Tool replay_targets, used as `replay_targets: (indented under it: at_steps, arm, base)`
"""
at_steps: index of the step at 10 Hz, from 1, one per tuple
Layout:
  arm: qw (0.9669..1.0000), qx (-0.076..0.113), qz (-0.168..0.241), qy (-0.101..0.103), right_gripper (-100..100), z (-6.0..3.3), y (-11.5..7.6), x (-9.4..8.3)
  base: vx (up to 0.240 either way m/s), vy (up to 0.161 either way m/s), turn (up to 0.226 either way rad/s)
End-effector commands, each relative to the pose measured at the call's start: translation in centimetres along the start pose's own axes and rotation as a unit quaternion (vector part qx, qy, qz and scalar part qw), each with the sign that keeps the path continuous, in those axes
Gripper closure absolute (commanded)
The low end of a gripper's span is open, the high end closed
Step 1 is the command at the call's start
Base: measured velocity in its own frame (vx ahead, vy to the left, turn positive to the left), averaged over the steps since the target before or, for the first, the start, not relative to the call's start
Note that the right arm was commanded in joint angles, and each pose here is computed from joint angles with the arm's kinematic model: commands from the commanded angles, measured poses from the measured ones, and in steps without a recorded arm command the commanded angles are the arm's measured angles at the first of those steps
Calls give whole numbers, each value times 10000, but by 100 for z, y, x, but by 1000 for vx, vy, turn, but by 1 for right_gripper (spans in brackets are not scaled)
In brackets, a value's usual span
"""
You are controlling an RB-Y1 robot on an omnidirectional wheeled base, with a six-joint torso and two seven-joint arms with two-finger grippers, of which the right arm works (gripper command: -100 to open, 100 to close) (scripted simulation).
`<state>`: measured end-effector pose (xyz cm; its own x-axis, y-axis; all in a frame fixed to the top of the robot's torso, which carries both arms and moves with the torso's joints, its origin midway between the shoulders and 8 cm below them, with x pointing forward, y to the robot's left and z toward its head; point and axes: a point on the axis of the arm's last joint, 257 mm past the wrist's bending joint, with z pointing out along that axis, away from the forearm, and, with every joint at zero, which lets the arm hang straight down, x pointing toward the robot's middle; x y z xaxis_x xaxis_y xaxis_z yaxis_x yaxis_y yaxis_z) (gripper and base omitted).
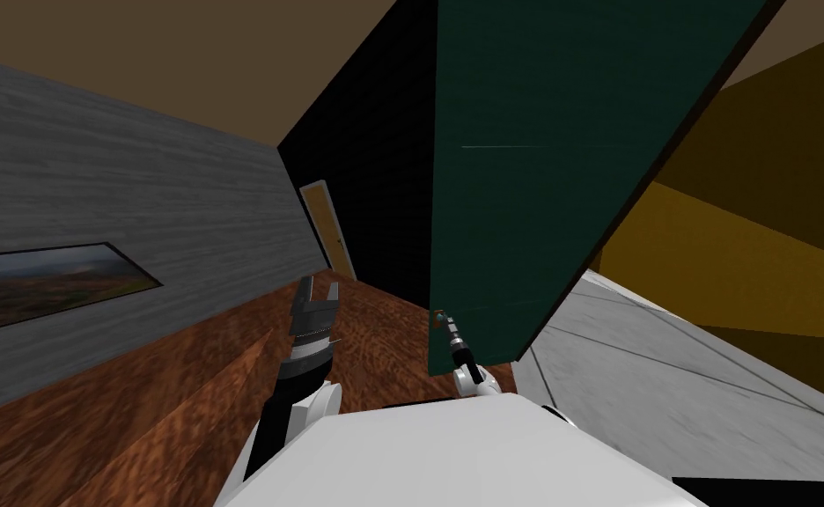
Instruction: Push the door open
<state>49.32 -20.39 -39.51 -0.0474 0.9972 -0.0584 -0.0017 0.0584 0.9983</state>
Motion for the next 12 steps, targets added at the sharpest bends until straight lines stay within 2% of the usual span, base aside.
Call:
replay_targets:
  at_steps: [1,4,7,8,9,12]
  arm:
    - [10000,-3,-34,-7,-100,12,7,-57]
    - [10000,-7,8,4,-100,32,21,-39]
    - [9997,-8,218,53,-100,50,44,168]
    - [9999,-18,165,39,-100,54,57,117]
    - [10000,-24,88,-6,-100,38,47,4]
    - [10000,-45,48,-53,-100,13,42,-70]
  base:
    - [-81,34,-30]
    - [-203,20,-33]
    - [-232,1,-34]
    - [-100,-7,-5]
    - [145,32,35]
    - [216,32,31]
